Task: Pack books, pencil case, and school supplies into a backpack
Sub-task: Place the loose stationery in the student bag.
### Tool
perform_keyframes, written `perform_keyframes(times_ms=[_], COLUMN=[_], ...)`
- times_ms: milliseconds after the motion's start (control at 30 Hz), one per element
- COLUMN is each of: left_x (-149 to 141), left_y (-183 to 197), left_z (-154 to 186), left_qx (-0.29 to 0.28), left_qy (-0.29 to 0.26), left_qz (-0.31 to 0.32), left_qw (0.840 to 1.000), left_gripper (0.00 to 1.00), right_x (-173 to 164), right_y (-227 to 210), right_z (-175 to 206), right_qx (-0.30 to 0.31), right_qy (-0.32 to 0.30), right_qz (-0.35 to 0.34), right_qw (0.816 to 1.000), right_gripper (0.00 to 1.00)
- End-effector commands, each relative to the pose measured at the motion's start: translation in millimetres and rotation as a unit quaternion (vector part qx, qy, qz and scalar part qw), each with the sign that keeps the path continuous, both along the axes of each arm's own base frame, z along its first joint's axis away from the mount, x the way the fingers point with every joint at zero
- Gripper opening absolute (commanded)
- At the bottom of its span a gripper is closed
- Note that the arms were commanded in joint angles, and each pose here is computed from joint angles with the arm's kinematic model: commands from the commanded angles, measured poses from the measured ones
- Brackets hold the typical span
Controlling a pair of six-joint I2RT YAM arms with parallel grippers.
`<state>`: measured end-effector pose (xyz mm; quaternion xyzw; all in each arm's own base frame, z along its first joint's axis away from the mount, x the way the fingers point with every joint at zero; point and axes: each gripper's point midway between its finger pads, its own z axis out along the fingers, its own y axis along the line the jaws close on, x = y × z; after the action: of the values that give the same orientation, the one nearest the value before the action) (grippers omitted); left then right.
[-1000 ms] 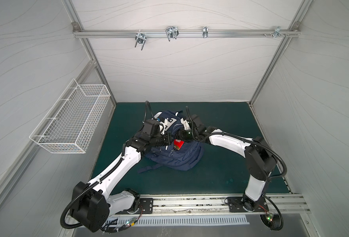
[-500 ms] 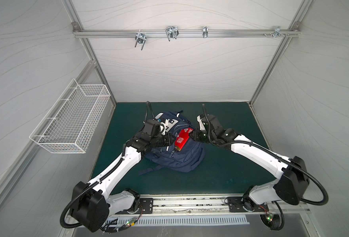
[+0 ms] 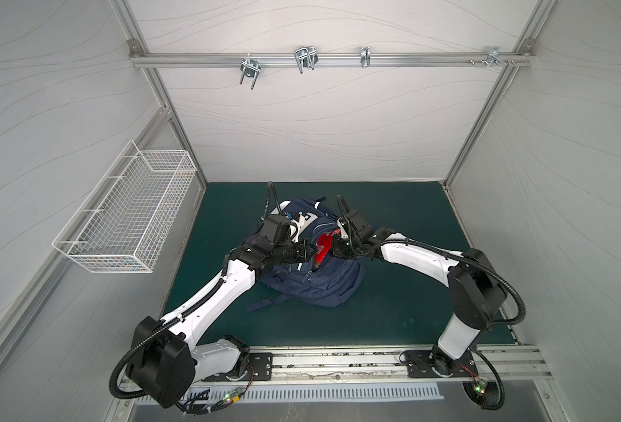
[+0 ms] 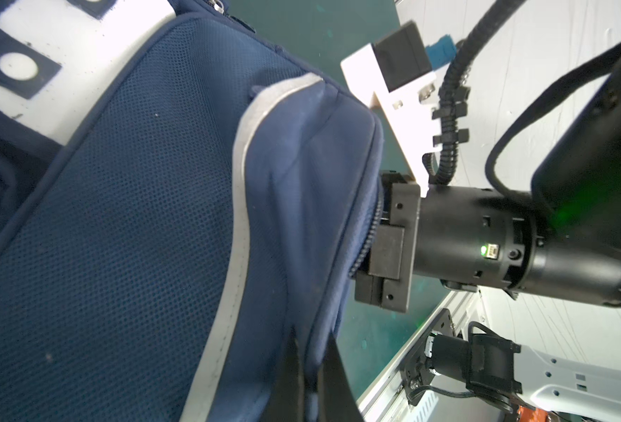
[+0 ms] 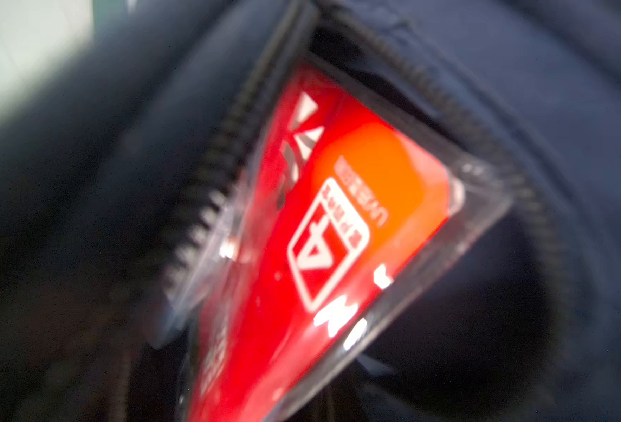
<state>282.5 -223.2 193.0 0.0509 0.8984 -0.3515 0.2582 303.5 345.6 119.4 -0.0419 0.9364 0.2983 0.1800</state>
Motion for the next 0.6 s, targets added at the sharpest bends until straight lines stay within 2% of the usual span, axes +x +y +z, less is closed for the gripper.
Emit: perform_keyframes(times_ms=[0,33,100,167,200,267,333,433,567], left_x=[7.5,6.0,2.6,-2.7,-4.4,-6.2,-8.5,-15.0,-29.5], left_y=[-20.2,-20.5,-19.1,-15.5,-12.4,-0.6,12.5,33.8,67.4], left_z=[36.5,32.4,25.3,27.8,30.3,35.9,37.8,28.8,-0.6], left_qx=[-0.031,-0.030,-0.025,-0.028,-0.031,-0.036,-0.034,-0.017,-0.017], left_qy=[-0.049,-0.038,-0.018,-0.010,-0.012,-0.022,-0.022,0.006,0.075], left_qz=[-0.029,-0.028,-0.026,-0.019,-0.009,0.028,0.063,0.115,0.192], left_qw=[0.998,0.998,0.999,0.999,0.999,0.999,0.997,0.993,0.978], left_gripper=[0.00,0.00,0.02,0.15,0.21,0.35,0.42,0.43,0.43], right_x=[-2.3,-3.1,-6.6,-13.1,-15.9,-26.1,-34.6,-46.3,-69.4], right_y=[20.6,16.3,0.8,-27.3,-40.4,-62.9,-77.5,-90.5,-84.5], right_z=[21.5,25.5,31.4,34.2,34.8,36.3,35.7,35.7,51.3], right_qx=[0.030,0.026,0.003,-0.053,-0.079,-0.114,-0.128,-0.138,-0.135], right_qy=[-0.036,-0.042,-0.052,-0.059,-0.057,-0.056,-0.054,-0.054,-0.117], right_qz=[0.033,0.029,0.011,-0.020,-0.033,-0.045,-0.054,-0.053,-0.018], right_qw=[0.998,0.998,0.999,0.997,0.995,0.991,0.989,0.987,0.984], right_gripper=[0.20,0.29,0.54,0.65,0.68,0.69,0.68,0.65,0.62])
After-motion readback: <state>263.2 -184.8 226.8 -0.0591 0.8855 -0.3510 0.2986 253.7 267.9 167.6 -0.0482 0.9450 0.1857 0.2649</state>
